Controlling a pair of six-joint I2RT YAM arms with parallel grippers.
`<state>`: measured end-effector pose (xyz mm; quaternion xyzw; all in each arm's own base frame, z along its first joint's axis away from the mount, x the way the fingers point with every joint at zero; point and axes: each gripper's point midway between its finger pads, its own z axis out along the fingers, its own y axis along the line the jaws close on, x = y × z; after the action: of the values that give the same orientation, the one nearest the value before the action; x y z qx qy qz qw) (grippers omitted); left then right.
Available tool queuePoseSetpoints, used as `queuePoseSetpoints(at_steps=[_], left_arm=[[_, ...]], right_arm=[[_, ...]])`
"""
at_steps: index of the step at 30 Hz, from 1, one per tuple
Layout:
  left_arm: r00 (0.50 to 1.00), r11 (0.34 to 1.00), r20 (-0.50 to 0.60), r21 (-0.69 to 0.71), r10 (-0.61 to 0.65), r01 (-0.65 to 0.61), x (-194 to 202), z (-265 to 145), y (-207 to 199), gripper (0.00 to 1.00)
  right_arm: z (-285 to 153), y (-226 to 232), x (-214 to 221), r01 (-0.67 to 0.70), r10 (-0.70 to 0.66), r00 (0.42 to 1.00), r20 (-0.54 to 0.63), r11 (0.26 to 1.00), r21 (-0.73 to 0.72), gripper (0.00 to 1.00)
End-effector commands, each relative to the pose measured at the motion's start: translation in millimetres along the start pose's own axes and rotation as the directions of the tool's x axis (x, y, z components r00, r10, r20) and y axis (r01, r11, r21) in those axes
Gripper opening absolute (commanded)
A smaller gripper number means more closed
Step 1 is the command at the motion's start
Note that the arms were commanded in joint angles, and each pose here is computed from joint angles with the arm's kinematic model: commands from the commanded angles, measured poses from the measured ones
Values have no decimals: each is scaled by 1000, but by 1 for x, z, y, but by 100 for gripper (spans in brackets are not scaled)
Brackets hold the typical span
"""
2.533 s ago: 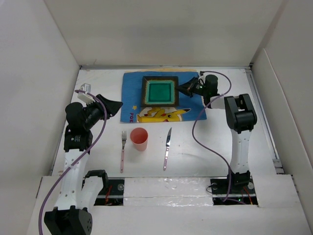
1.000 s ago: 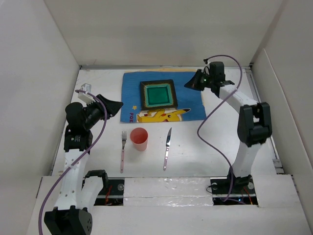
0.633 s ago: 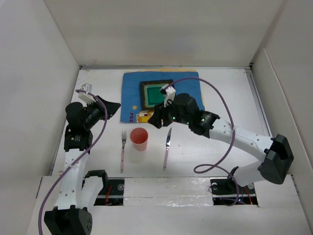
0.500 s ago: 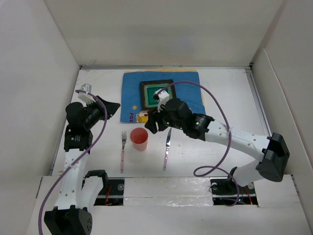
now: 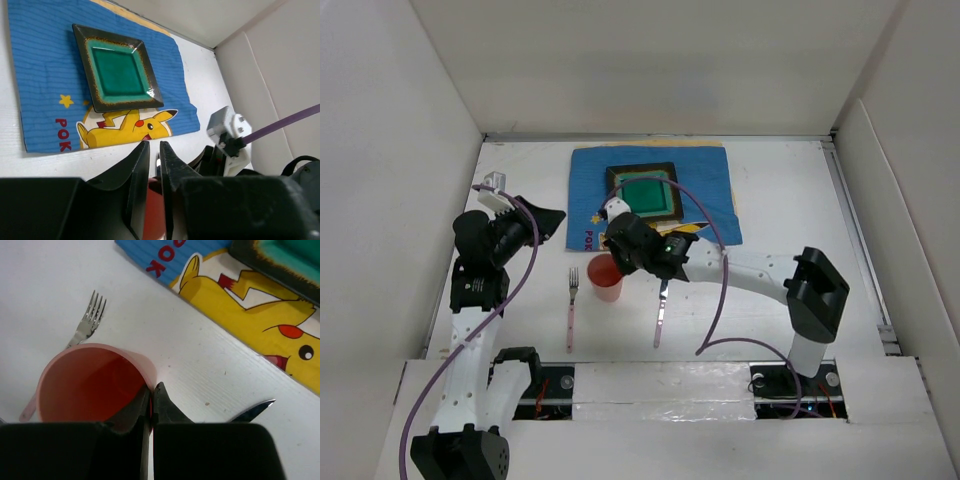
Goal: Set the dinner table for one person
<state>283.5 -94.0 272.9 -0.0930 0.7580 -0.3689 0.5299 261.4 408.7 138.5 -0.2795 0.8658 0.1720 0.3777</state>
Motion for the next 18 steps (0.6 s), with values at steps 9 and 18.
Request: queuePoseSetpoints(at_steps=[9,18], left_arm=[[999,998,25,52,34,-35,-6,-3,-10,14],[1000,997,-6,78,23,-23,-2,1,-12,17]], right_arm=[[-78,-219,-185,-307,192,897,398,919,247,0],[-27,-397,-181,-457,339,879,335,796,396,0]])
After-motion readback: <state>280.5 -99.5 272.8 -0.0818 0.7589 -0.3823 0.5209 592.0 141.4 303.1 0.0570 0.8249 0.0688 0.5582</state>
